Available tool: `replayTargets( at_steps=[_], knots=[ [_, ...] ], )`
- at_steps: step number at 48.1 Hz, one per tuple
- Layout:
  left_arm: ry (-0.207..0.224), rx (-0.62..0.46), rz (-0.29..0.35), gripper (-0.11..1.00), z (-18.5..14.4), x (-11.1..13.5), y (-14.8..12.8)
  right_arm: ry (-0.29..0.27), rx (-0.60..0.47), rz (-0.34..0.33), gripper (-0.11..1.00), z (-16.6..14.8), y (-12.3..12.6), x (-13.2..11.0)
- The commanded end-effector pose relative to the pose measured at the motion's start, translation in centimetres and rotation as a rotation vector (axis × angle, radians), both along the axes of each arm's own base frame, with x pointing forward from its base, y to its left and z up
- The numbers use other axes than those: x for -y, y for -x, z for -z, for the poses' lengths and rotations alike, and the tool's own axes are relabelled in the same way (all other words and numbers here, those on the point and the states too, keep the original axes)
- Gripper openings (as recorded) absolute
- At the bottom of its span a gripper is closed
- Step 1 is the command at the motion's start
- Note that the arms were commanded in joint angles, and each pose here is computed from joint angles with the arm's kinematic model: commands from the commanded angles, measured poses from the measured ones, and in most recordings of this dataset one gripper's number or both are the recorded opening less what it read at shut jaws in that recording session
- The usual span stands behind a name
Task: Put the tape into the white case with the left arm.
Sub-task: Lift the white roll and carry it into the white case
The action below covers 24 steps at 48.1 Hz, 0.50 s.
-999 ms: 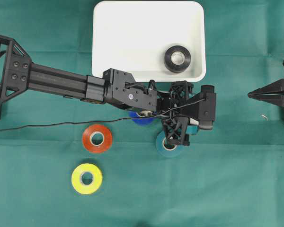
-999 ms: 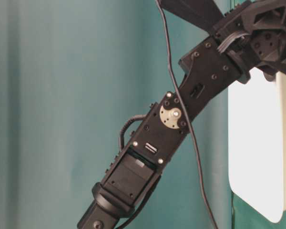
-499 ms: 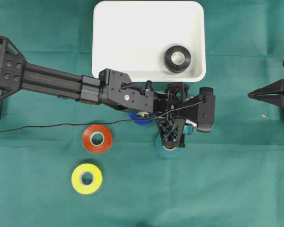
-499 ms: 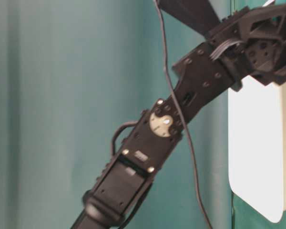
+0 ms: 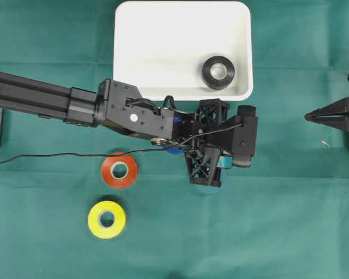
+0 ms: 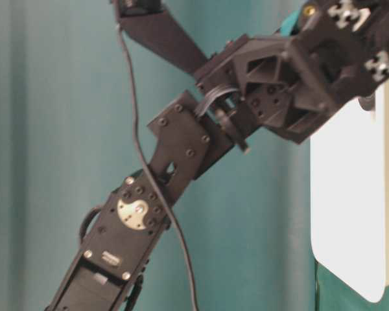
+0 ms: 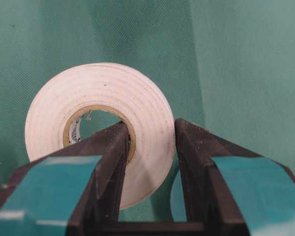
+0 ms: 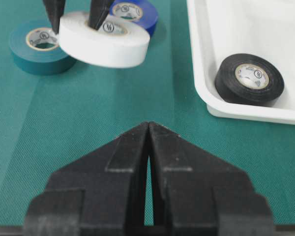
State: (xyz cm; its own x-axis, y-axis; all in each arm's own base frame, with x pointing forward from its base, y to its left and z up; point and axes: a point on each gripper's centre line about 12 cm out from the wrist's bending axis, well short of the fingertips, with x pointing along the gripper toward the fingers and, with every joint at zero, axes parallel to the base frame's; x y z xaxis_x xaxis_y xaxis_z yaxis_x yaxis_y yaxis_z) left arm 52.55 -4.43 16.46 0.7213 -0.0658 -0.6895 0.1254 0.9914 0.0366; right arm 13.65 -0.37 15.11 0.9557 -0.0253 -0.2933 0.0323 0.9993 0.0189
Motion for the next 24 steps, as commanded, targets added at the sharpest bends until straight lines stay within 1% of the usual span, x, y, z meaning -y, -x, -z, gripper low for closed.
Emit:
replayTargets(
  at_steps=[1, 5, 11, 24],
  knots=[
    [0.000, 0.071, 0.002, 0.28, -3.3, -0.2, 0.0, 0.000, 0.015, 0.000, -0.09, -0.5, -0.2, 0.0],
    [-0.010, 0.073, 0.007, 0.28, -3.5, -0.4, 0.2, -0.001, 0.015, 0.001, -0.09, -0.5, -0.2, 0.0],
    [-0.023, 0.065, -0.006, 0.28, -3.9, -1.6, 0.6, -0.001, 0.015, 0.000, -0.09, -0.5, -0.2, 0.0],
    [-0.056, 0.071, -0.065, 0.28, -5.3, -6.1, 2.3, -0.001, 0.012, 0.001, -0.09, -0.4, -0.2, 0.0]
  ],
)
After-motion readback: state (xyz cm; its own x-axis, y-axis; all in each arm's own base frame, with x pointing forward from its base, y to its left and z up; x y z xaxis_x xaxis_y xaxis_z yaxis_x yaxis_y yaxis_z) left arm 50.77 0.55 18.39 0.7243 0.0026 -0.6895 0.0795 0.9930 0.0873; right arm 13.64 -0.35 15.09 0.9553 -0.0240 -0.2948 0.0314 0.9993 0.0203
